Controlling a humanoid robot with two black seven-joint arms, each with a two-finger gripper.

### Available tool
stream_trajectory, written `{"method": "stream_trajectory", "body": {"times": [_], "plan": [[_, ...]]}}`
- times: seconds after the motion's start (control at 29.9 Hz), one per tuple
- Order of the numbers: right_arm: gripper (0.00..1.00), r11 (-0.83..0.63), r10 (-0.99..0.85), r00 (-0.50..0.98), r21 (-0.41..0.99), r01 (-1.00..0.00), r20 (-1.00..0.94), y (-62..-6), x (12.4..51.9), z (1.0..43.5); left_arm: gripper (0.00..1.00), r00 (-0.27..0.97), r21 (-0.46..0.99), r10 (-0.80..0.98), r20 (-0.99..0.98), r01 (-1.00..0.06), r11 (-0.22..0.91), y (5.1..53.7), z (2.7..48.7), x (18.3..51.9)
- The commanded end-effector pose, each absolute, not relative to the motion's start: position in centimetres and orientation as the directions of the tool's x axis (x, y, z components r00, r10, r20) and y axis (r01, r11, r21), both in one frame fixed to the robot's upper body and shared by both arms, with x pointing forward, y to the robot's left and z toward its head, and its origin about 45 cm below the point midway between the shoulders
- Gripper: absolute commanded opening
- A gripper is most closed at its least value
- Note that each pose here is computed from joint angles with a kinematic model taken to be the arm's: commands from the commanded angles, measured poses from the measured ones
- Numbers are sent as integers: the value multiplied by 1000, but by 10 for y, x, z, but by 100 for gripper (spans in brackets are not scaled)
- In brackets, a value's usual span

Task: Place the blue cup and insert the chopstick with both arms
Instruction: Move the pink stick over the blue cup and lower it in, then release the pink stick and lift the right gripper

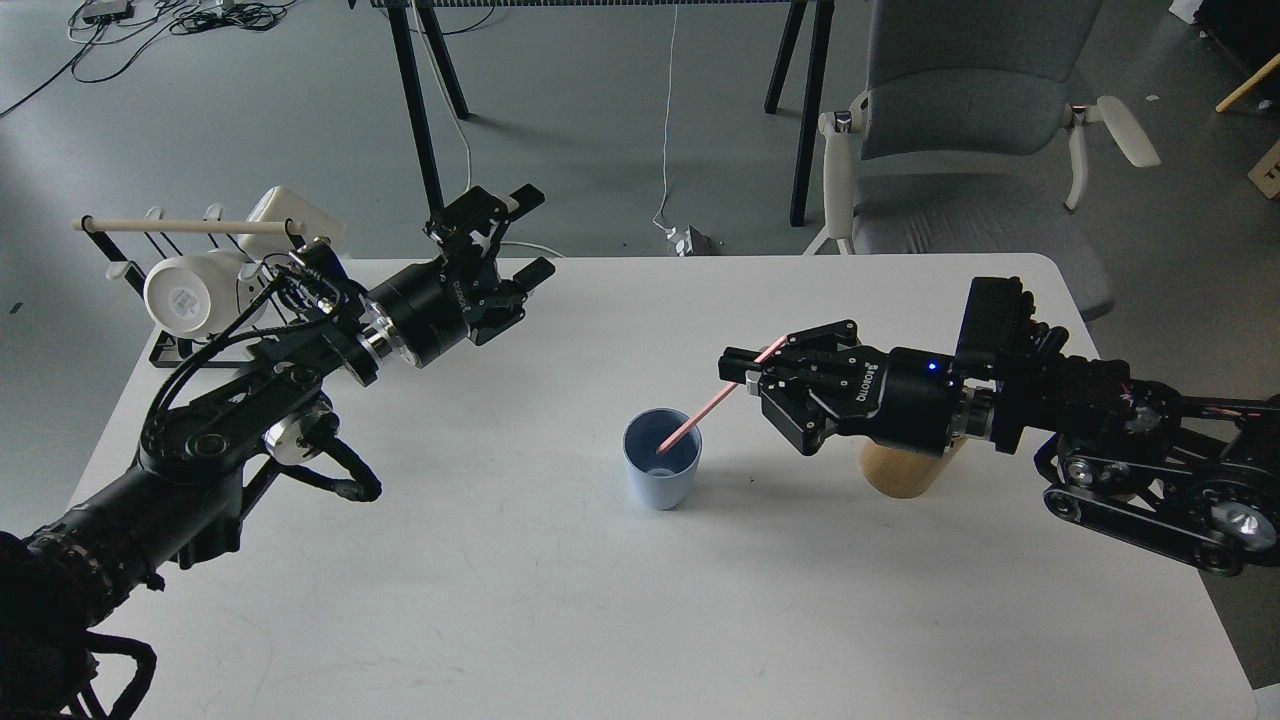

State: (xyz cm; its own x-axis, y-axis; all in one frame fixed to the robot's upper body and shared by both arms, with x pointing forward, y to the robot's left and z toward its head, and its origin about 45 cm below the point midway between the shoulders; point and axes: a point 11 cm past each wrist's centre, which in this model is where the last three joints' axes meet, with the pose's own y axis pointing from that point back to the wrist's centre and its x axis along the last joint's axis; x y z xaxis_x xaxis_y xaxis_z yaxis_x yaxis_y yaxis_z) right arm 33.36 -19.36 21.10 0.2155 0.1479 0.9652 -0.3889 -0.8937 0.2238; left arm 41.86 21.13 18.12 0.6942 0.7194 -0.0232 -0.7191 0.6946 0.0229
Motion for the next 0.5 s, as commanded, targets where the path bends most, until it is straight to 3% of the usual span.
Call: {"method": "stream_trajectory", "body": {"times": [0.0,0.23,0.47], "plan": [[17,-899,149,218,223,-376,965,-185,334,205,98,694,24,720,-23,-719,694,211,181,419],[62,-901,140,218,215,-377,966,-182,335,204,98,695,25,719,-23,-719,695,211,181,418],[82,-899,85,180,153,-411,980,-184,343,219,98,695,23,719,-26,-718,695,210,180,418]]}}
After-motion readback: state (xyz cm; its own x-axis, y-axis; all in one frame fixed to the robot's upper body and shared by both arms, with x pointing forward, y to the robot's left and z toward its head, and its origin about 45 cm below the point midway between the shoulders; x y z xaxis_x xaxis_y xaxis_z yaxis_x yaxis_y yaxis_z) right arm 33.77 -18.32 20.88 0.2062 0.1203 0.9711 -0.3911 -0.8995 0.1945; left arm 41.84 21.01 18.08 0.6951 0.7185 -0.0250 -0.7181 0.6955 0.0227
